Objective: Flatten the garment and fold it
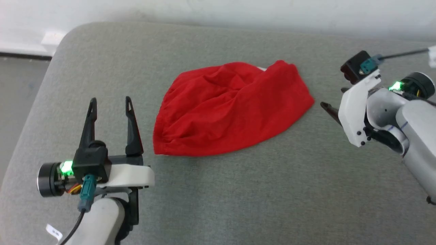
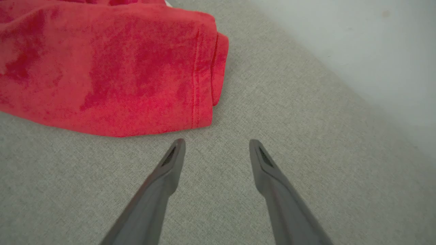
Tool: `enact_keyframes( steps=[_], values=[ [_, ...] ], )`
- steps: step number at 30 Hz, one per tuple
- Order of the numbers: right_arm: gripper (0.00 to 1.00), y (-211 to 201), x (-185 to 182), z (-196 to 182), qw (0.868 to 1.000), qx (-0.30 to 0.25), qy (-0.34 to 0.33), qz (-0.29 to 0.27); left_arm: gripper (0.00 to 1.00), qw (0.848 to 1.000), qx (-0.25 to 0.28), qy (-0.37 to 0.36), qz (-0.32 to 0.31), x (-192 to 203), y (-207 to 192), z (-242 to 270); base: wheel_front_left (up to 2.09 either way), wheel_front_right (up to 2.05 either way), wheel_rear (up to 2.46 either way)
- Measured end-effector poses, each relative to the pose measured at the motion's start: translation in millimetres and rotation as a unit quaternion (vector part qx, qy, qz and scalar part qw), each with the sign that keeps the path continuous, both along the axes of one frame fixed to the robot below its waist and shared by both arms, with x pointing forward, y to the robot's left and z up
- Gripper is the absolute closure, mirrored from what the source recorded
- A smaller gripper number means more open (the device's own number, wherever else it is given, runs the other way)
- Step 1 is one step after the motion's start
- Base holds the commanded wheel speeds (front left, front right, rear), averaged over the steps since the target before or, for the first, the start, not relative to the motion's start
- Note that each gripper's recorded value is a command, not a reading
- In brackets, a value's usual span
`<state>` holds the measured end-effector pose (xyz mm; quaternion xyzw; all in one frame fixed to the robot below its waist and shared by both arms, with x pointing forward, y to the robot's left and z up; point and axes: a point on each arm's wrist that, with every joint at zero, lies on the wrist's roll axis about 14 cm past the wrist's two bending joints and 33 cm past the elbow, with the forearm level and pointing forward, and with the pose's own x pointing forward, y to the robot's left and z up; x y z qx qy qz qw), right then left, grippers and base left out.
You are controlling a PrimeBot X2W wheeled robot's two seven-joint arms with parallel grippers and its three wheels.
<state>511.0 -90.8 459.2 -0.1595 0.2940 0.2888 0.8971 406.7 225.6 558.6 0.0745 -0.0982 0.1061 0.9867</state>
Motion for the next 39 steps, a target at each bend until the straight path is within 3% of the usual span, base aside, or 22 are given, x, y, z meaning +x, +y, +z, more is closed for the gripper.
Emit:
enact_keyframes(
  steps=[5,18,19,20,26,32,35,39],
  values=[
    [0.00,13.4,6.3,-22.4,0.997,-0.026,0.074,0.020,0.00,0.999,-0.007,0.002,0.043,-4.6,14.4,-9.6,0.00,0.00,0.00],
    [0.00,35.2,21.6,-88.3,0.987,-0.033,0.154,0.028,0.00,0.998,-0.015,0.025,0.062,-1.3,24.9,-32.7,0.00,0.00,0.00],
    [0.77,36.8,23.1,-89.1,0.987,-0.029,0.154,0.029,0.00,0.998,-0.013,0.027,0.063,-0.9,26.1,-34.1,0.00,0.00,0.00],
    [1.00,38.1,25.8,-87.9,0.988,-0.023,0.148,0.030,0.00,0.998,-0.012,0.029,0.063,-0.2,26.5,-35.4,0.00,0.00,0.00],
    [1.00,49.4,25.7,-67.9,0.994,0.014,0.086,0.062,0.00,0.998,-0.010,0.030,0.063,0.0,29.7,-36.5,0.00,0.00,0.00],
    [1.00,41.5,28.1,9.6,0.992,0.074,-0.038,0.095,0.00,0.998,-0.015,0.035,0.059,-12.5,28.7,-39.4,0.00,0.00,0.00],
    [1.00,17.8,10.6,36.0,0.989,0.084,-0.066,0.098,0.00,0.998,-0.016,0.032,0.054,-19.4,25.2,-36.6,0.00,0.00,0.00],
    [1.00,-24.1,-34.0,28.0,0.993,0.086,-0.037,0.076,0.00,0.999,-0.021,0.029,0.039,-21.9,15.9,-35.1,0.00,0.00,0.00]
  ],
)
